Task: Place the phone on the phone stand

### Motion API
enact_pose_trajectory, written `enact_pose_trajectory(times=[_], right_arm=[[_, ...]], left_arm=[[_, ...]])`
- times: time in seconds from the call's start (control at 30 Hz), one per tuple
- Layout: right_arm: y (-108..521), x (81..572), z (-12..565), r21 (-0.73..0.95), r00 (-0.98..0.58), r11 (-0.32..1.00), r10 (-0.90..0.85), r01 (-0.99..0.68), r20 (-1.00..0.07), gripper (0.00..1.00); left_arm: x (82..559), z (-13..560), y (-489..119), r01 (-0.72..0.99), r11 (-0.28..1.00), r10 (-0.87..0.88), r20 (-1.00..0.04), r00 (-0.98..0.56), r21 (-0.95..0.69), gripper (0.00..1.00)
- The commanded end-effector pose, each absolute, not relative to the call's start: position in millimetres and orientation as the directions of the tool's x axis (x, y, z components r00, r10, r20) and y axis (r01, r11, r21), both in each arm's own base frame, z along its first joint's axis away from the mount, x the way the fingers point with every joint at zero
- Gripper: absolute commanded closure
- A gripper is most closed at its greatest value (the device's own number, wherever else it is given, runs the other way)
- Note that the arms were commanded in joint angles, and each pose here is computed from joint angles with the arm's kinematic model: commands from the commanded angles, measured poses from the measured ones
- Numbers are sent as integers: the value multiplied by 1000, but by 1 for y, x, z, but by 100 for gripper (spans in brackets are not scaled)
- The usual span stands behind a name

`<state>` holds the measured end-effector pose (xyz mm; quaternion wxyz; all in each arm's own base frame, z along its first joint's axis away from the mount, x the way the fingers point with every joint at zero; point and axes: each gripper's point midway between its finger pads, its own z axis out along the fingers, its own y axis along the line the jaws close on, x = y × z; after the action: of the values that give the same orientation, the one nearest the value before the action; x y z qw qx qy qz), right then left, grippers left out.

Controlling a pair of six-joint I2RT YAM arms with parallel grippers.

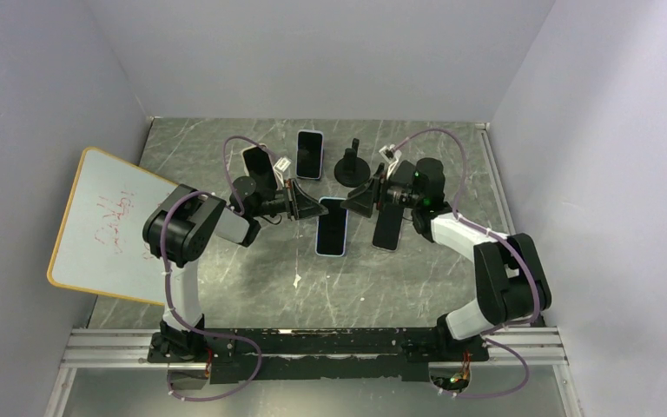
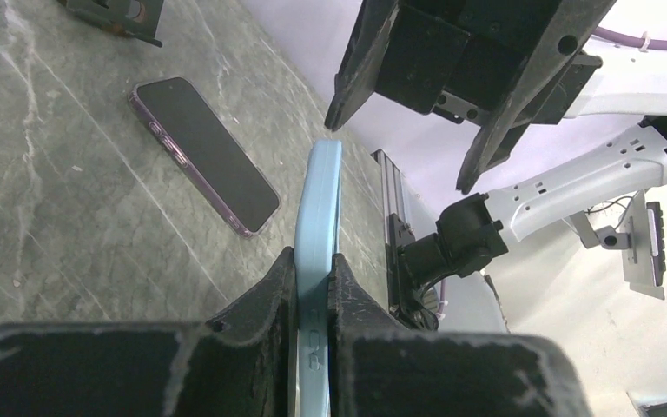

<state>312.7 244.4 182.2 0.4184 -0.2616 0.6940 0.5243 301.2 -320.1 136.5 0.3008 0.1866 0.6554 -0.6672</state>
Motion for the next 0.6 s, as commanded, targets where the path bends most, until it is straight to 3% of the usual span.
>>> enact_pose_trajectory(times=[0.0,0.4,0.57], right_arm=[[252,315,174,504,-517,315,45,-804,-855,36],[256,325,155,513,-540,353,27,-782,-841,40],[262,323,152,524,-550,334,21,-783,-835,52]], left_arm=[[288,203,-318,872,-104,-280,-827,-487,-479,95],[285,203,-319,872,-118,-276,-827,-489,-476,95],[284,200,-320,870,-122,-269,-828,-493,-478,95]])
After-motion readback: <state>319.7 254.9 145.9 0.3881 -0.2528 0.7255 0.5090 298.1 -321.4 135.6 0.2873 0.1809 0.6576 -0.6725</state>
